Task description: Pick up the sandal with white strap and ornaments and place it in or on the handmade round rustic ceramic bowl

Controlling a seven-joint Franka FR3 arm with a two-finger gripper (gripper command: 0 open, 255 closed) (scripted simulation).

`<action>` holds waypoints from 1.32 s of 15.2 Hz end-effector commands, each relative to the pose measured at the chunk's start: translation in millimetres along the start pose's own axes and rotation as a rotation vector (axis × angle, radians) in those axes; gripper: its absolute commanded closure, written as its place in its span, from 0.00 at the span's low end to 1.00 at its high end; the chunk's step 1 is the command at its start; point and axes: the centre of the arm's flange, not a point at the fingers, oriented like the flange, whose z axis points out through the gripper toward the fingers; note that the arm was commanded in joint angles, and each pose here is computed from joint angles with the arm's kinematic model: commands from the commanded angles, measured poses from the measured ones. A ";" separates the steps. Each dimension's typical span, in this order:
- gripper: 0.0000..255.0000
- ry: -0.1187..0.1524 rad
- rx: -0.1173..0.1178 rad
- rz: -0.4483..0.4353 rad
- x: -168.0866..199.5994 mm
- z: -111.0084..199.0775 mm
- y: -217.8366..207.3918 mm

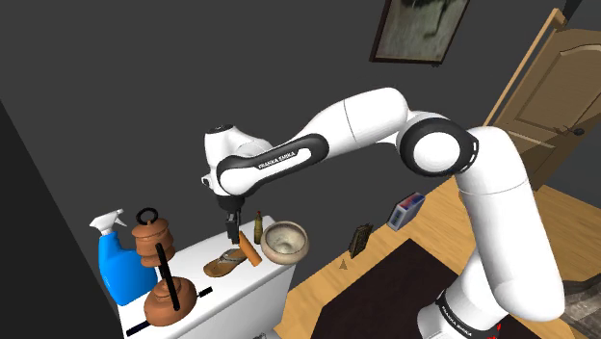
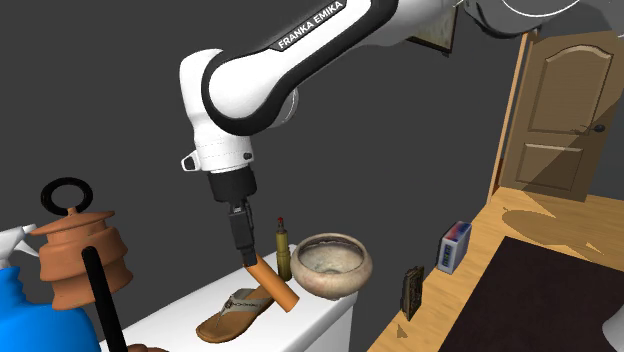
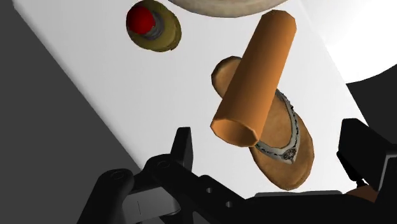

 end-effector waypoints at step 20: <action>0.00 -0.025 0.007 -0.131 49.8 76.1 -24.0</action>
